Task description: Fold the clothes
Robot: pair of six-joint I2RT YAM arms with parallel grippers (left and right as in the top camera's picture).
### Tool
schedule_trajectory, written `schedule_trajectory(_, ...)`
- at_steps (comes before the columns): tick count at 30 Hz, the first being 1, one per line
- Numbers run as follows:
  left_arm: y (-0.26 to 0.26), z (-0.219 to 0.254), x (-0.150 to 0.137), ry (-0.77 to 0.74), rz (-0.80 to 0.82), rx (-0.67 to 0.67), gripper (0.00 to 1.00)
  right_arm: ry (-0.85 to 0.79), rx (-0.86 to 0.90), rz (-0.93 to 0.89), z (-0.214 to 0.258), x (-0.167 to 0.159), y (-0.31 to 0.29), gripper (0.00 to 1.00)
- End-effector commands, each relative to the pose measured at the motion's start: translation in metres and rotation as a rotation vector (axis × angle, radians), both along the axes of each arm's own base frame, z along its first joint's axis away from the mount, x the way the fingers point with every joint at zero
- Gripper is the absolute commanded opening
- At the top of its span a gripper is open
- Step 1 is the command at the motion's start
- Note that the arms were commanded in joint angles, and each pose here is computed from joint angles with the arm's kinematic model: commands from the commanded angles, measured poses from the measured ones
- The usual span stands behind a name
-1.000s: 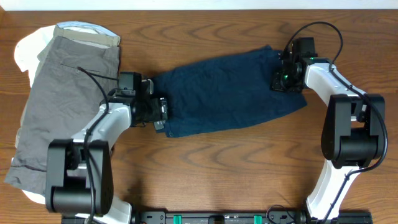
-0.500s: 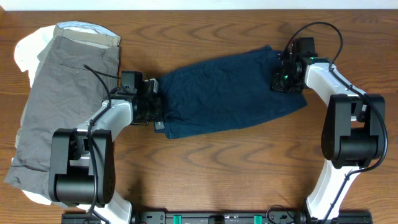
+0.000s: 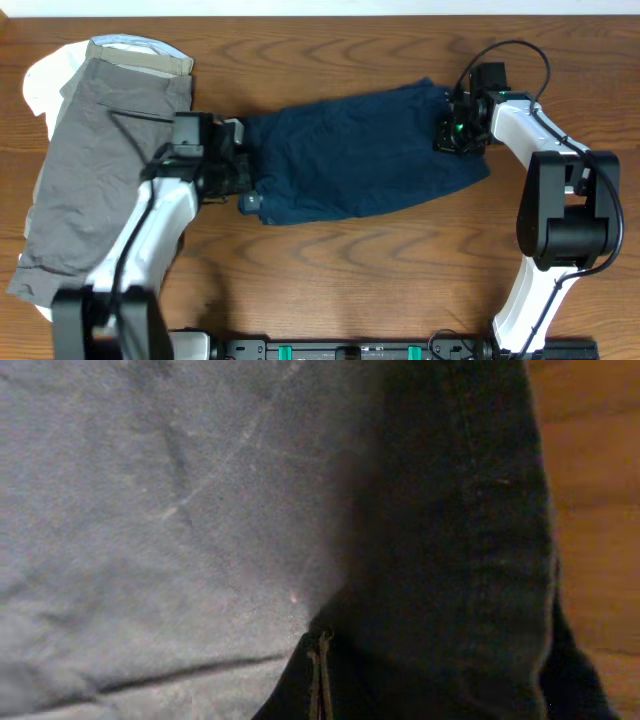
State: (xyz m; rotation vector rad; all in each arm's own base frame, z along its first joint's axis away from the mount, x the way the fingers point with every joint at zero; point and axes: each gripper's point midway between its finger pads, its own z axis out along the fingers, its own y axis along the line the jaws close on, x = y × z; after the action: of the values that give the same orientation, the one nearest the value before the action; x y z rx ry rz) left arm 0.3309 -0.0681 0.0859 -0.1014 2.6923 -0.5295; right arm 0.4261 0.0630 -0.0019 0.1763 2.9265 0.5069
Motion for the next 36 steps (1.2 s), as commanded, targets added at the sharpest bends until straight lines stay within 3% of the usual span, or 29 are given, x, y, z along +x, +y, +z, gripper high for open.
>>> schedule_trajectory(1,0.018,0.013,-0.004,-0.015,0.064,0.024,0.06,0.055,0.076,0.004,-0.014,-0.010,0.011,0.01)
schedule_trajectory(9,0.019,0.011,-0.013,0.010,0.041,0.037,0.06,-0.048,0.240,0.100,0.027,-0.003,0.038,0.01)
schedule_trajectory(36,0.019,0.052,-0.021,0.042,-0.048,0.074,0.06,-0.155,0.116,0.170,0.032,0.012,0.028,0.01)
